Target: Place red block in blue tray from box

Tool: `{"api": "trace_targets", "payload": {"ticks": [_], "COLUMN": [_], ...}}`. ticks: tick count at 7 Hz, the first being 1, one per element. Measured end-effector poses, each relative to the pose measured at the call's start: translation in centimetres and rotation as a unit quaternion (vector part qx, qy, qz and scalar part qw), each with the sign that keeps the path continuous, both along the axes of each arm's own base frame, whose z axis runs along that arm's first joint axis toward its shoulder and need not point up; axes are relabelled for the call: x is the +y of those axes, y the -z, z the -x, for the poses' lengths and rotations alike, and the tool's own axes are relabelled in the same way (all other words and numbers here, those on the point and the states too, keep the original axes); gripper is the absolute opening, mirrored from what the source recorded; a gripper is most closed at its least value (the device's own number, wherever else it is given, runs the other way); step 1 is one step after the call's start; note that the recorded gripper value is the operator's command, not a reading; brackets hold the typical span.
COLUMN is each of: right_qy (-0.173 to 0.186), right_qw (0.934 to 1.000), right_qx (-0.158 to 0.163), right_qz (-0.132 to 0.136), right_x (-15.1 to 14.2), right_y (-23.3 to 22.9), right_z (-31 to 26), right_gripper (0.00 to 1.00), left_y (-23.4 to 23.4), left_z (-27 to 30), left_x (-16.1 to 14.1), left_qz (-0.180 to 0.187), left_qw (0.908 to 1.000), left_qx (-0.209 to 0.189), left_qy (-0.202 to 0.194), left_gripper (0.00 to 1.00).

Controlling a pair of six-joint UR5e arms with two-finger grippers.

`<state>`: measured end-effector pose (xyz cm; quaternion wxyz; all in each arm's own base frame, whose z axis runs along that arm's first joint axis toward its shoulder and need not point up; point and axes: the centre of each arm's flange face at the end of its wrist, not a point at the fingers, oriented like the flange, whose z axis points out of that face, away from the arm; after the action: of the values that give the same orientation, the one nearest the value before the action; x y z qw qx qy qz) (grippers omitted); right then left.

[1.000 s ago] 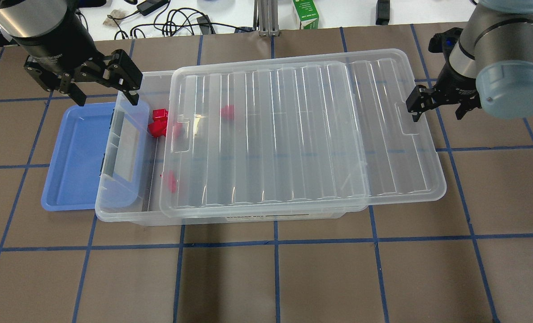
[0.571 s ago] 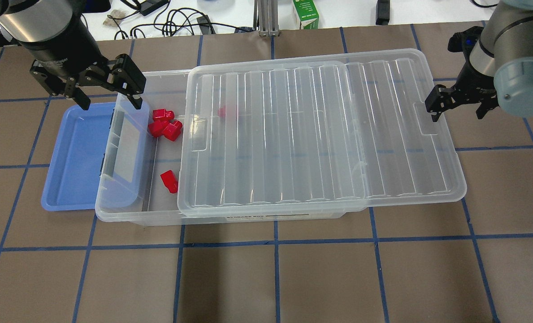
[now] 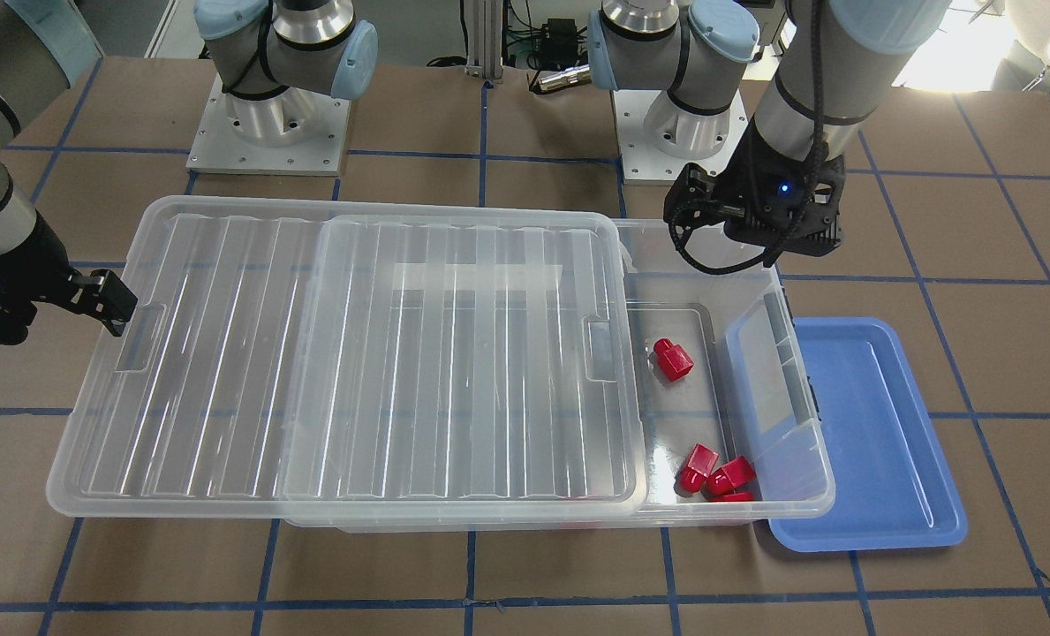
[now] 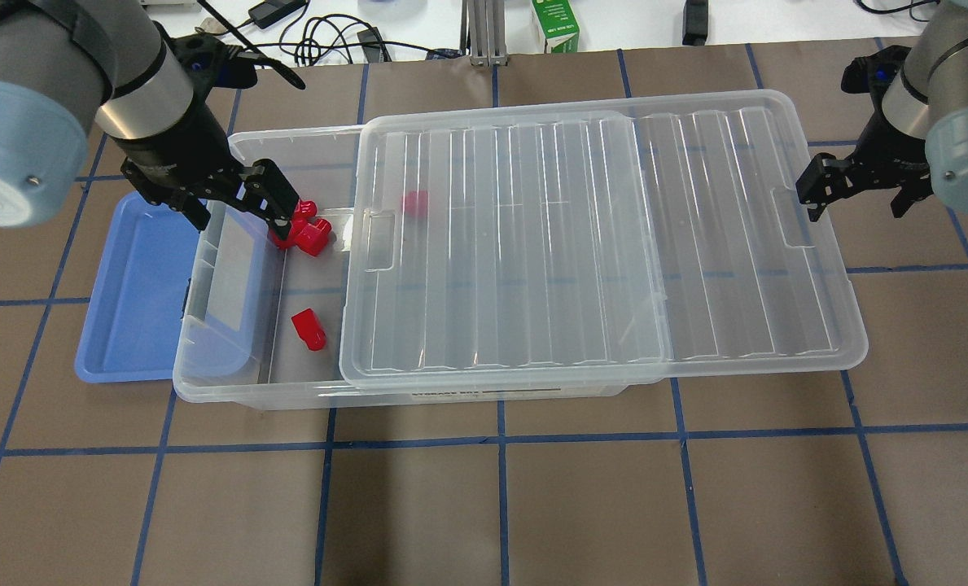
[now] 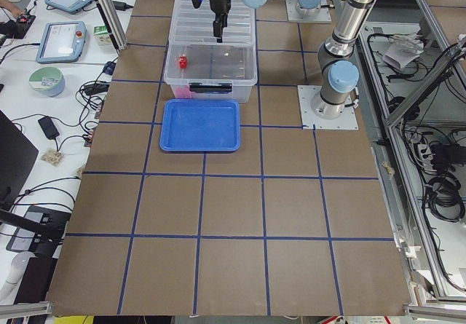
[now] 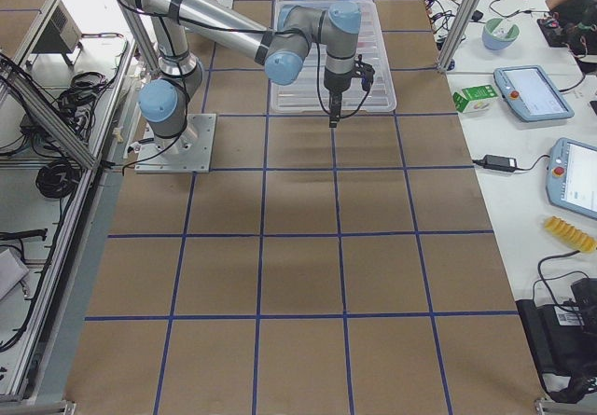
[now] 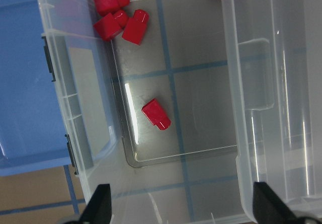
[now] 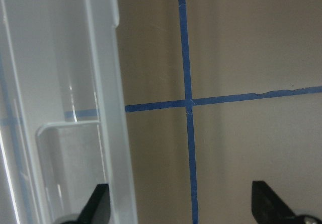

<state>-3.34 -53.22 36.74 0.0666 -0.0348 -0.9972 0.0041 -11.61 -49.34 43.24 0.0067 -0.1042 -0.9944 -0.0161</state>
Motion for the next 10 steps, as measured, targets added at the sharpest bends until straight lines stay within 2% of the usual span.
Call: {"api": "trace_targets", "payload": {"ticks": [1, 2, 3, 4, 6, 10], "right_qy": [-0.002, -0.009, -0.017, -0.02, -0.004, -0.004], "right_qw": [0.9999, 0.9991, 0.9977, 0.9969, 0.9969, 0.9974], "right_qx": [-0.009, -0.032, -0.054, -0.065, -0.074, -0.071], "right_qz": [0.01, 0.026, 0.037, 0.039, 0.024, 0.009], "right_x": [0.4, 1.1, 2.0, 2.5, 2.5, 2.0], "right_y": [-1.3, -3.7, -6.9, -10.0, -14.1, -14.9], "right_z": [-0.7, -2.7, -5.7, -9.0, -12.4, -12.9], "right_gripper": [1.0, 1.0, 1.0, 1.0, 1.0, 1.0], "left_y": [3.1, 5.8, 7.8, 9.0, 11.4, 15.3], "left_z": [-0.6, -1.2, -1.6, -1.5, -1.5, -1.1], "left_x": [0.3, 0.5, 0.8, 1.0, 0.8, 0.4], "left_qz": [0.005, 0.003, -0.006, -0.016, -0.036, -0.038], "left_qw": [1.0, 0.9999, 1.0, 0.9995, 0.9977, 0.9958], "left_qx": [0.0, 0.002, 0.003, 0.002, 0.0, 0.0], "left_qy": [0.008, 0.013, 0.001, -0.027, -0.058, -0.083], "left_gripper": [1.0, 1.0, 1.0, 1.0, 1.0, 1.0]}}
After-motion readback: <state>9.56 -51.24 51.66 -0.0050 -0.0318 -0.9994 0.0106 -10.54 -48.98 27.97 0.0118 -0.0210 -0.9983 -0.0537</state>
